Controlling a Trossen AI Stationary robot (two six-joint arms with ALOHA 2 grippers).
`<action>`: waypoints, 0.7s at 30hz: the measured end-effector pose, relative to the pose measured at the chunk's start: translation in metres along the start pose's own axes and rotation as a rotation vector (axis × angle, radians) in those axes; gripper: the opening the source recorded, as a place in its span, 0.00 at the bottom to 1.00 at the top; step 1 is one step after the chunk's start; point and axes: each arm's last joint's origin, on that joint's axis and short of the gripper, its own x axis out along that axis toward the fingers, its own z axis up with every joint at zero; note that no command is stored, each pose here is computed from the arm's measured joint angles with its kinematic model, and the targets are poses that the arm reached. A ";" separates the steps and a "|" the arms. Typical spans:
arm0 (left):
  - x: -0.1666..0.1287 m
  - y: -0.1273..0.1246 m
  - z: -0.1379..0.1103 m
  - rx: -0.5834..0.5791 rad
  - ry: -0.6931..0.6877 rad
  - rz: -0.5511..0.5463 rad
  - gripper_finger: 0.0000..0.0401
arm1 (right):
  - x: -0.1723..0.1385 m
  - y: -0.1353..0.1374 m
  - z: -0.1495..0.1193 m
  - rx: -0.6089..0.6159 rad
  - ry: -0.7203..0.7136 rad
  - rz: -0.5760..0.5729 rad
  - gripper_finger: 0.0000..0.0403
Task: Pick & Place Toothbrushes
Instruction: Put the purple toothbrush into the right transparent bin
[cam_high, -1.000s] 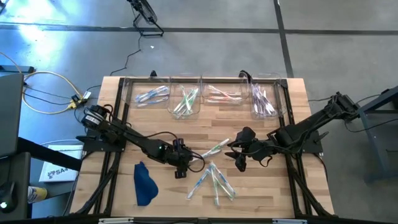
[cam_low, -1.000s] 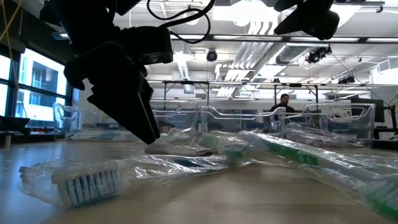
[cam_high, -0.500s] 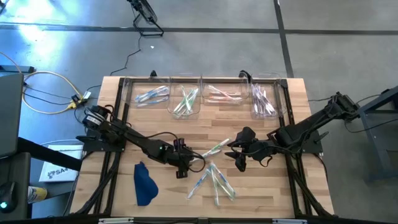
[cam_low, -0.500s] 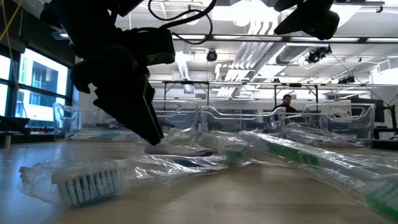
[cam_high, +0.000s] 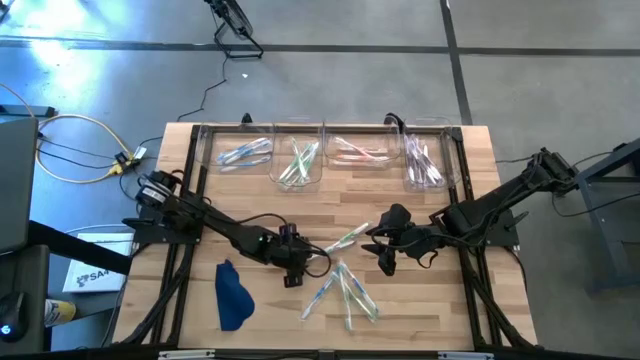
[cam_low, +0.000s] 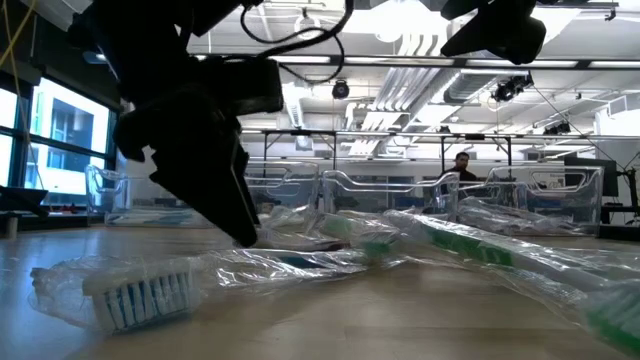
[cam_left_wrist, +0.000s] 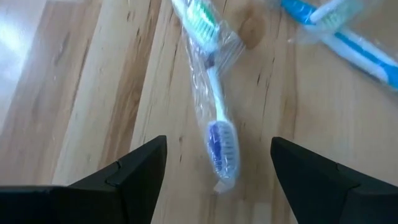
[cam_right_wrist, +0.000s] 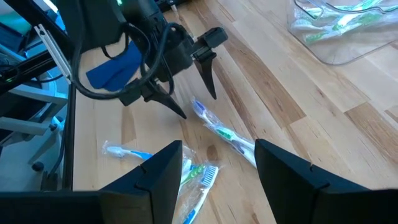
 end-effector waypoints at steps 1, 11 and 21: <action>0.001 0.000 -0.001 -0.001 0.005 0.002 0.70 | 0.000 0.000 0.000 0.000 0.000 0.000 0.48; 0.006 -0.002 -0.001 -0.026 0.000 -0.017 0.70 | 0.000 0.000 0.000 -0.001 0.002 -0.002 0.48; 0.006 -0.003 0.000 -0.028 -0.011 -0.022 0.54 | 0.000 0.000 0.000 -0.001 0.002 -0.002 0.48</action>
